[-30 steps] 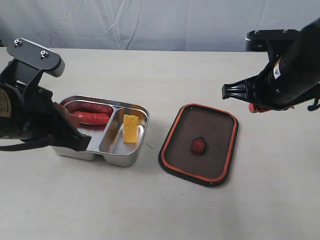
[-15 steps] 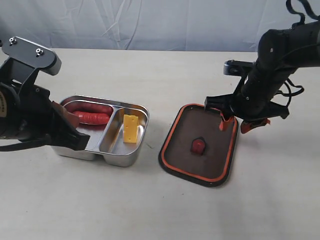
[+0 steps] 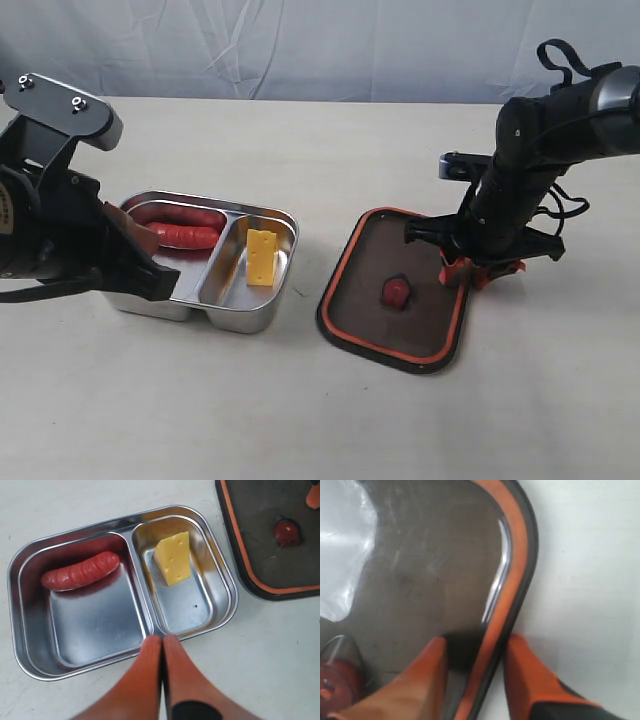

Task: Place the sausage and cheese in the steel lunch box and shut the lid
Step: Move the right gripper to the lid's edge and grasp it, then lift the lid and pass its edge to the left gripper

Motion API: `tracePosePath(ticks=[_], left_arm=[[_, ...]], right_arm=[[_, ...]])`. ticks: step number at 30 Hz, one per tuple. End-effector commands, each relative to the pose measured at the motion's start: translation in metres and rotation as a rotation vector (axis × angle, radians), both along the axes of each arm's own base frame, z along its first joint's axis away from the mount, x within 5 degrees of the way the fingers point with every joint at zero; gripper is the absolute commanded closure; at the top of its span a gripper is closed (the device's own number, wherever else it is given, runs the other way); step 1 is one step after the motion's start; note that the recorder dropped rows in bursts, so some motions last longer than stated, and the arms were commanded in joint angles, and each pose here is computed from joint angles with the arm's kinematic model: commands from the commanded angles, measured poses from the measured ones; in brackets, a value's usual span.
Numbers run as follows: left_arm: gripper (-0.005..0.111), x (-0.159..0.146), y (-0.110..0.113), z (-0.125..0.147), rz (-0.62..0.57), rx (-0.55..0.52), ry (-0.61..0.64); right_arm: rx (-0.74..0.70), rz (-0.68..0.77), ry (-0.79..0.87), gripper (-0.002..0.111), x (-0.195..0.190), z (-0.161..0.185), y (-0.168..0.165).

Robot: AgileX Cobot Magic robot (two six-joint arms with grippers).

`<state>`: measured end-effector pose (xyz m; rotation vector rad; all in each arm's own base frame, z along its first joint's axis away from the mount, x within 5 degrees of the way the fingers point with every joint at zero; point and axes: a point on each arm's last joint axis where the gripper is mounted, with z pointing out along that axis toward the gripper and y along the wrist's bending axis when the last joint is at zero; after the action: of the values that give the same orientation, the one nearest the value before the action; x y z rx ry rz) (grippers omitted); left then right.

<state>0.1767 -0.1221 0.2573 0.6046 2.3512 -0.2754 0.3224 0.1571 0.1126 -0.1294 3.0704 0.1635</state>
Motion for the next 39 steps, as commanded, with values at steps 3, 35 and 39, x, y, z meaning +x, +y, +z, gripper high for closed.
tracePosePath(ticks=[3,35,39], left_arm=[[0.106,0.0,0.001,0.002,0.005,-0.015,-0.013],[0.047,-0.001,-0.032,0.046,0.01,-0.559,0.074],[0.047,-0.002,-0.035,0.049,-0.008,-0.602,0.073]], right_arm=[[-0.004,-0.003,0.01,0.109,0.001,-0.002,-0.001],[0.305,0.219,-0.372,0.109,-0.04,0.164,-0.002],[0.367,0.245,-0.353,0.109,-0.043,0.166,0.003]])
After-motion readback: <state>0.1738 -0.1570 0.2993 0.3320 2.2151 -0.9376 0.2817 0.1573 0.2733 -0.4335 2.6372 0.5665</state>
